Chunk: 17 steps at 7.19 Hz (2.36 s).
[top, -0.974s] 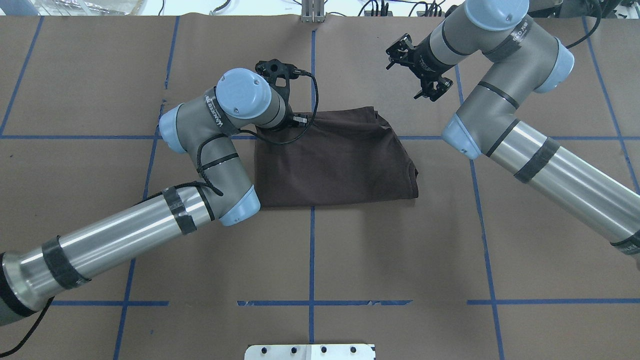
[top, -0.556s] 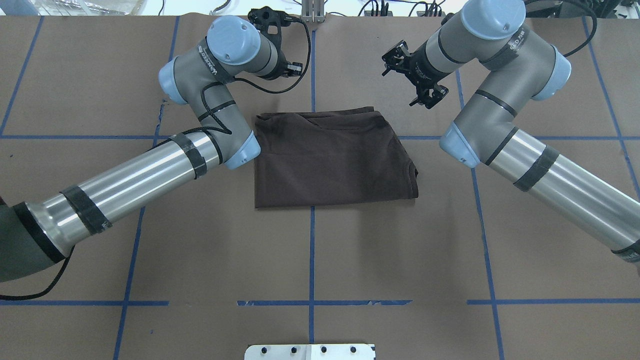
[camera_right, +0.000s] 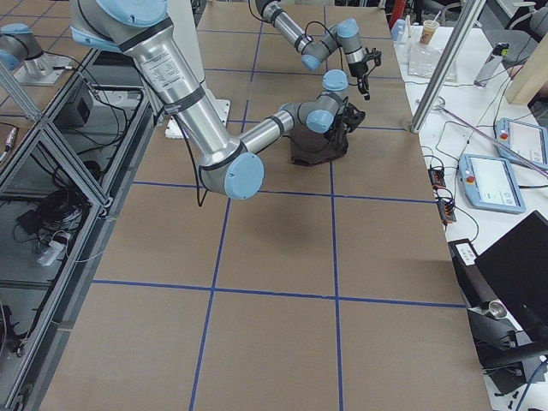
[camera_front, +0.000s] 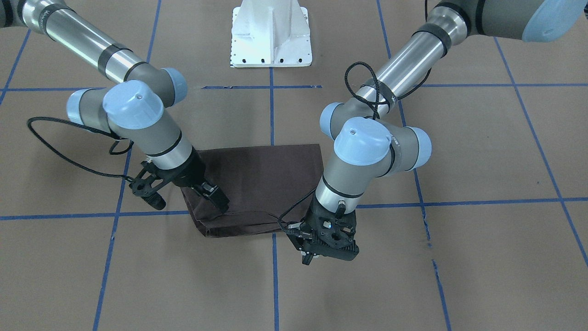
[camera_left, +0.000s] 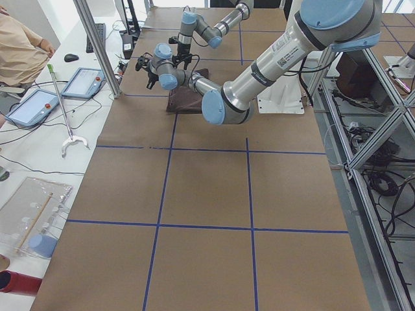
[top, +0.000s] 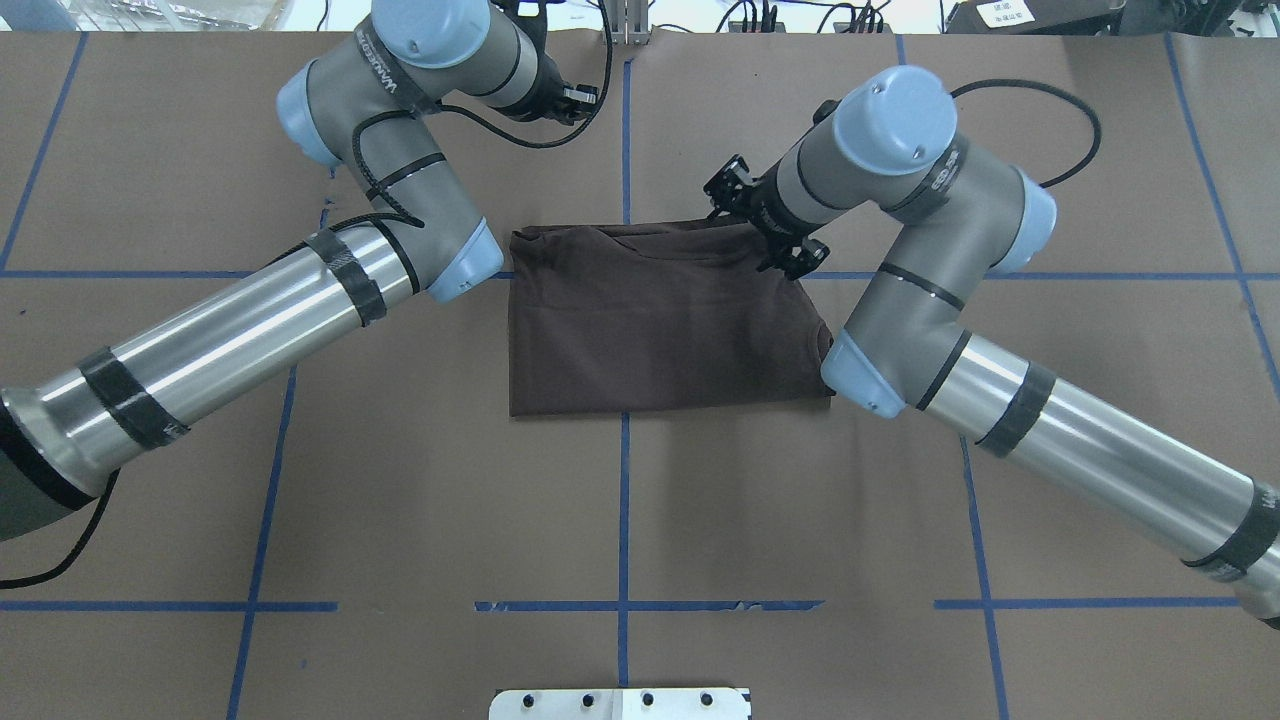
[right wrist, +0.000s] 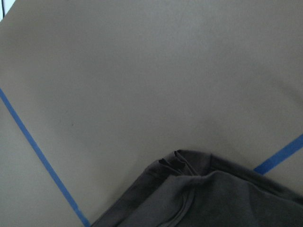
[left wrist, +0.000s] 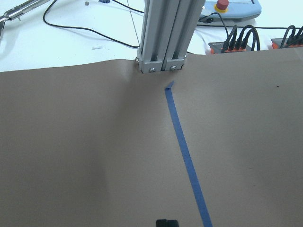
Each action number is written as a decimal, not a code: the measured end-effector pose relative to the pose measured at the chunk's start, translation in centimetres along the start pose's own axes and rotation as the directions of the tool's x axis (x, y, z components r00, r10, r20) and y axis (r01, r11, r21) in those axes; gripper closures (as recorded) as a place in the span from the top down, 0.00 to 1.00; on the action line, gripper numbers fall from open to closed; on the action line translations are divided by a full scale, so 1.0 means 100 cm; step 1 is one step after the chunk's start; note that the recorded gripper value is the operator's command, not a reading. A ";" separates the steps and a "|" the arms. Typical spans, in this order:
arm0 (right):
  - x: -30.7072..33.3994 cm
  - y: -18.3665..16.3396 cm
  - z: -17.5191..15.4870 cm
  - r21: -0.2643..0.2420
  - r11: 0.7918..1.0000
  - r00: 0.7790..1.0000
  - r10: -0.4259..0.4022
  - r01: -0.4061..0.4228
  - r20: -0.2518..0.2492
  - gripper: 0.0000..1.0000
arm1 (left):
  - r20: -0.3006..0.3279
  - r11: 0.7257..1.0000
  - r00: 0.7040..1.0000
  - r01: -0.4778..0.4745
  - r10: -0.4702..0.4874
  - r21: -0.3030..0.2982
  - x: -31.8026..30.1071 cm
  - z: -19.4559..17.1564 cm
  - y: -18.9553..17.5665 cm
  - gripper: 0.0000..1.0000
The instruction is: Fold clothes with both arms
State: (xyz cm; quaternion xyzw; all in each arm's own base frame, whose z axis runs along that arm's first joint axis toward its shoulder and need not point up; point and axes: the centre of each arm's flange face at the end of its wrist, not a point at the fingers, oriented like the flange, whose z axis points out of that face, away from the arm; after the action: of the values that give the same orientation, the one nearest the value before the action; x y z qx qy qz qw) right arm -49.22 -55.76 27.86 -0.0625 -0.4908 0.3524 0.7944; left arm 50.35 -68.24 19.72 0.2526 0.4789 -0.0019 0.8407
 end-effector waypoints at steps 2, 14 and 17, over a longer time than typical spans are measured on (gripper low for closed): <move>0.001 0.034 0.025 0.008 1.000 1.000 -0.010 0.010 -0.016 0.00 | -0.021 1.000 1.000 0.005 -0.005 -0.020 -0.021 -0.014 0.011 0.00; 0.071 -0.311 -0.081 0.003 0.969 0.961 -0.246 0.249 -0.126 0.00 | 0.008 0.995 0.997 -0.083 0.083 -0.049 -0.198 -0.072 0.033 0.00; 0.187 -0.402 -0.155 -0.010 0.927 0.918 -0.372 0.374 -0.140 0.00 | 0.042 0.985 0.987 -0.154 0.158 -0.073 -0.334 -0.166 0.040 0.00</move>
State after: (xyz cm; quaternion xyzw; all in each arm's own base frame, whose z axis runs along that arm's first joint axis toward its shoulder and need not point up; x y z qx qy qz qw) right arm -11.38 -70.28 51.62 0.0145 -0.4341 0.1937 0.8797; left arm 19.90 -65.58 41.45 0.2596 0.4374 0.0747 0.8577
